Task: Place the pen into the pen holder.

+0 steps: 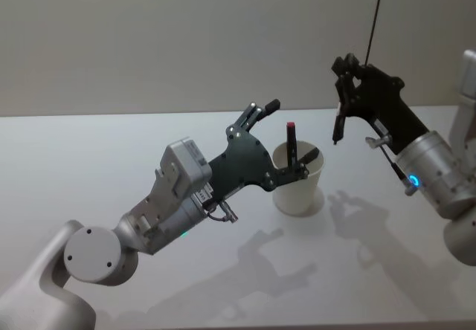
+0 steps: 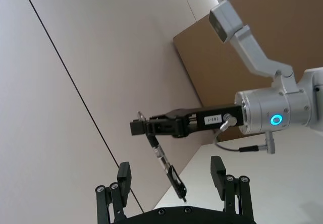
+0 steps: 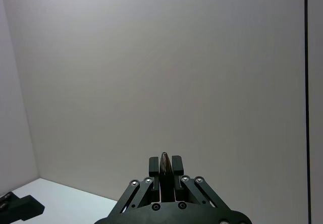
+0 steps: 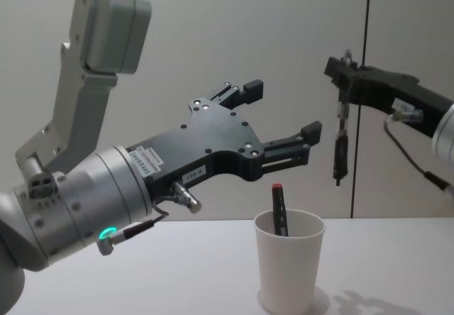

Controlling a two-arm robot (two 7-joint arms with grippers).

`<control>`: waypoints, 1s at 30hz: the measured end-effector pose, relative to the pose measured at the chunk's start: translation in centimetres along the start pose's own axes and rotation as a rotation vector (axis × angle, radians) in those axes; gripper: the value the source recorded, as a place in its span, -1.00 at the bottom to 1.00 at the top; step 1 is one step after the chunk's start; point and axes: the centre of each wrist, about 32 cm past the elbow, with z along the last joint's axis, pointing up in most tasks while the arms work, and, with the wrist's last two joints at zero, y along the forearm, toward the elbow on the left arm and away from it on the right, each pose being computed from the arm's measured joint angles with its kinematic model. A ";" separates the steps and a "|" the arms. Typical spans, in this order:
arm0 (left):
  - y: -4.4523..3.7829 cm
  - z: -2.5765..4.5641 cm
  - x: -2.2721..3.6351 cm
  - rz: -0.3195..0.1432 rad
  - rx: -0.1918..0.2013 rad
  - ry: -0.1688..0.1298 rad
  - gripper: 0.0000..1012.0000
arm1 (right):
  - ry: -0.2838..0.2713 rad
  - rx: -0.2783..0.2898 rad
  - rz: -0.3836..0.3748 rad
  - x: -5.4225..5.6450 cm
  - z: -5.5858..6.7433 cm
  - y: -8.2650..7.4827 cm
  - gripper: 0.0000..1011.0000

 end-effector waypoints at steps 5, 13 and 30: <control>0.00 0.00 0.00 0.000 0.000 0.000 0.98 | -0.002 -0.011 -0.004 0.1 -0.8 0.7 -0.70; 0.00 0.00 0.00 0.000 0.000 0.000 0.98 | 0.000 -0.021 -0.005 0.0 -1.8 1.5 -0.70; 0.00 0.00 0.00 0.000 0.000 0.000 0.98 | 0.017 -0.048 0.011 -0.4 -3.8 3.2 -0.09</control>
